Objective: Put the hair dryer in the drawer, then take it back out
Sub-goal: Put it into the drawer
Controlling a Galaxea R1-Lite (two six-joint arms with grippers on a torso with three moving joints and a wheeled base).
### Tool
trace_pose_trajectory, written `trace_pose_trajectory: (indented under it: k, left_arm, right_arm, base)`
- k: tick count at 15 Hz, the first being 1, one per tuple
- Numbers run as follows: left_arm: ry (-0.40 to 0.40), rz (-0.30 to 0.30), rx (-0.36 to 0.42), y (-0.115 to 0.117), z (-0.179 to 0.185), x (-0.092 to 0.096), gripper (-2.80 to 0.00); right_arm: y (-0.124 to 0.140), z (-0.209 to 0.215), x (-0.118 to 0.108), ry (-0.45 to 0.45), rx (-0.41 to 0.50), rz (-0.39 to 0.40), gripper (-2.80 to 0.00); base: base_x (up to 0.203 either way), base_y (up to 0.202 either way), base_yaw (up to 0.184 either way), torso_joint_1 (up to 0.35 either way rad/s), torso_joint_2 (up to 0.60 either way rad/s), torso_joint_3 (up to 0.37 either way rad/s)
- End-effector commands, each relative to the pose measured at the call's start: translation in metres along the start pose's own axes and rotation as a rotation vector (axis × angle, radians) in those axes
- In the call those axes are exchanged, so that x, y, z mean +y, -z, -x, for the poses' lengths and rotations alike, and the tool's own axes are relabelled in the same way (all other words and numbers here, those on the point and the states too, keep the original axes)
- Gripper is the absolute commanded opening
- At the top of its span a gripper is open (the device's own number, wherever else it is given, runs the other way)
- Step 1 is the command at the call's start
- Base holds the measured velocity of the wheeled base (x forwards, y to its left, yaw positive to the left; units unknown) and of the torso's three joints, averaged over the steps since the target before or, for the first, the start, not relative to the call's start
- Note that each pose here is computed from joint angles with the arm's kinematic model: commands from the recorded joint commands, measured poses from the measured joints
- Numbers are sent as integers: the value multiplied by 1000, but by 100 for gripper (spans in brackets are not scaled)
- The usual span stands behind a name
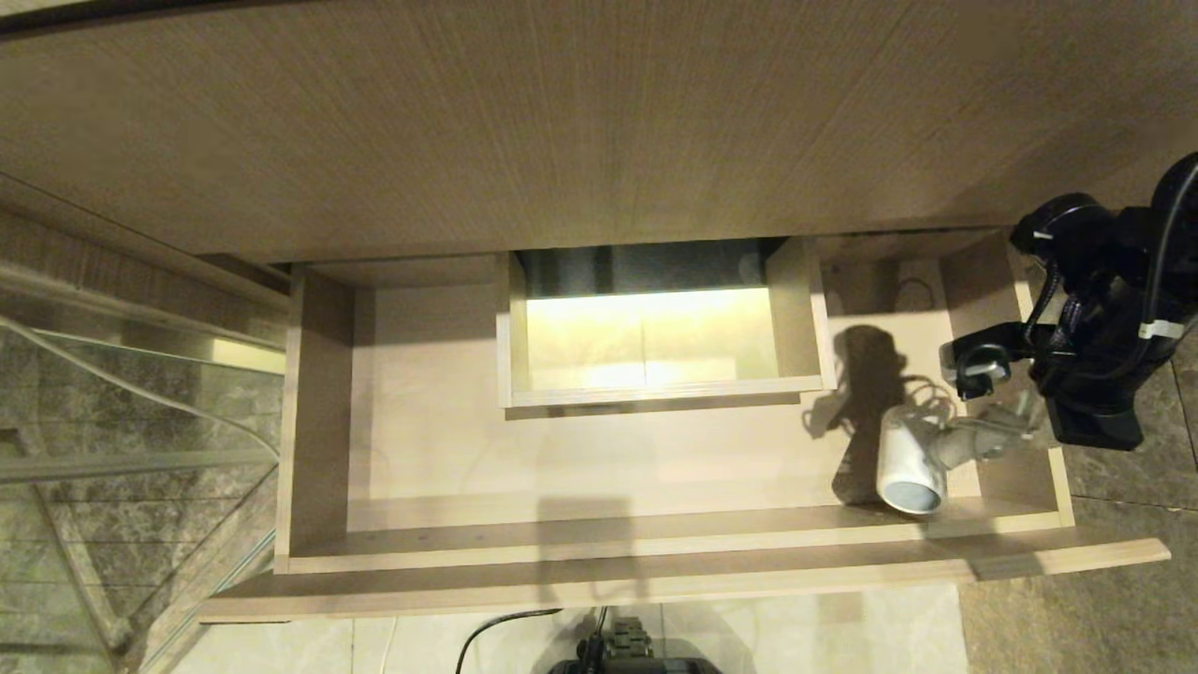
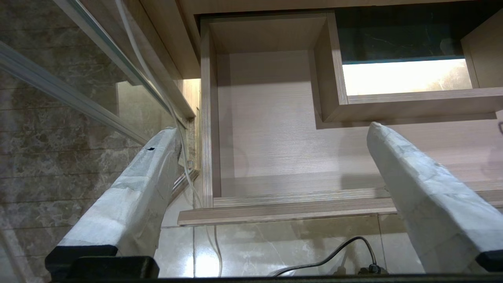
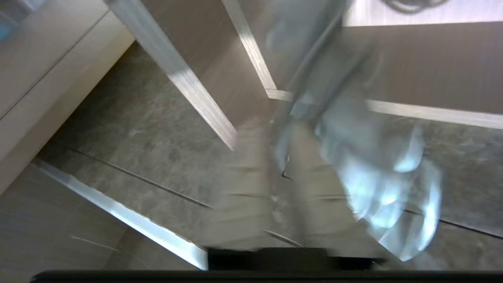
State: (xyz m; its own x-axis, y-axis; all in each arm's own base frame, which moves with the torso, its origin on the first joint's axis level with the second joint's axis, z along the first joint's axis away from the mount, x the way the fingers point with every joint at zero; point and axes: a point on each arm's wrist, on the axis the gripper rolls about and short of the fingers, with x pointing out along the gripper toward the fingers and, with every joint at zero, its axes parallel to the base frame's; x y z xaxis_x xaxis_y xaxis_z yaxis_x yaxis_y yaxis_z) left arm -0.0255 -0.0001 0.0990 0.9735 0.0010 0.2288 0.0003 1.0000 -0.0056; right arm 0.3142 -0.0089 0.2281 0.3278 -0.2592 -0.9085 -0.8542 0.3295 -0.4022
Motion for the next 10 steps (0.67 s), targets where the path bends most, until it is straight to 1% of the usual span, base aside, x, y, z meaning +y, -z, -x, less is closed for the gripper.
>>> trace_pose_trajectory:
  k: [1,4,8,10]
  left_arm:
    - [-1,1,38,11,-1,0,0]
    - [-1,0,38,11,-1,0,0]
    - [-1,0,38,11,-1,0,0]
    - [-1,1,38,11,-1,0,0]
  right_arm:
    - [-6,-12,-8,-12,4,10,0]
    - [-9,-15,-15,0,-1,2,0]
    - [-8,-7,-15,23,-17,-27,0]
    - [-4,5,-14,56,-61,-40,0]
  base:
    - [0,0,0,0,0,0]
    - [0,0,0,0,0,0]
    - [0,0,0,0,0,0]
    - [0,0,0,0,0,0]
